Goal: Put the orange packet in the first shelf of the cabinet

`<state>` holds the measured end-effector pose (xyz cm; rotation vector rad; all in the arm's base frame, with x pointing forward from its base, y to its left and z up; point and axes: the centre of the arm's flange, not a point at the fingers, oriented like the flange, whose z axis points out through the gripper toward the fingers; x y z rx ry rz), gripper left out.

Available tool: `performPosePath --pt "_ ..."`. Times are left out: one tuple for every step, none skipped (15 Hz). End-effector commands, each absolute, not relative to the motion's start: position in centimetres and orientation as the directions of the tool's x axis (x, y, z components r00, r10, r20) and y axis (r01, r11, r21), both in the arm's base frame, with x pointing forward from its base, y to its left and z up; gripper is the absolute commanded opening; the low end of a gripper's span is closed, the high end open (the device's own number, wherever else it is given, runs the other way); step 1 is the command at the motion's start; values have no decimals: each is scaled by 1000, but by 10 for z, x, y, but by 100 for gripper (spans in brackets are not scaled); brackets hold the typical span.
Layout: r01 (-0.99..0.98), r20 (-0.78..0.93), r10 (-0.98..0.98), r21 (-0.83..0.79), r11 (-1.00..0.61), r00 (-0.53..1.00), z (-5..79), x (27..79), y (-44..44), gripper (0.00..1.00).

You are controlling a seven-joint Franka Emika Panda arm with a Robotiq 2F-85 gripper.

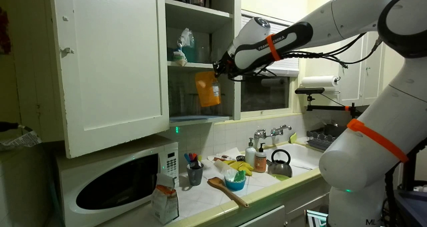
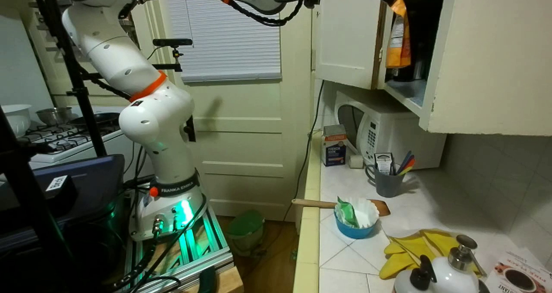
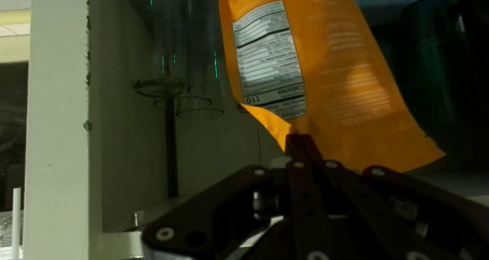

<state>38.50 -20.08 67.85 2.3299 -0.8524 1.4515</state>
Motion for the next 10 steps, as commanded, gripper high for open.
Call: performPosePath --pt "-603 883 -353 -104 -791 310 675 397 -202 0" --pt "-600 878 -358 -107 -793 317 672 399 -202 0" --pt "-599 875 -365 -114 -793 317 669 401 -202 0" --pt "-602 872 -371 -115 -790 321 666 404 -203 0" --pt "-601 868 -374 -114 -791 327 664 406 -204 0" --pt "-601 864 -377 -113 -791 333 661 409 -205 0" --pt "-602 862 -379 -113 -791 337 660 411 -205 0" --pt "-601 859 -383 -115 -791 340 658 413 -205 0" --pt "-602 857 -385 -114 -790 343 656 416 -205 0" --pt "-600 855 -388 -117 -791 345 655 418 -205 0"
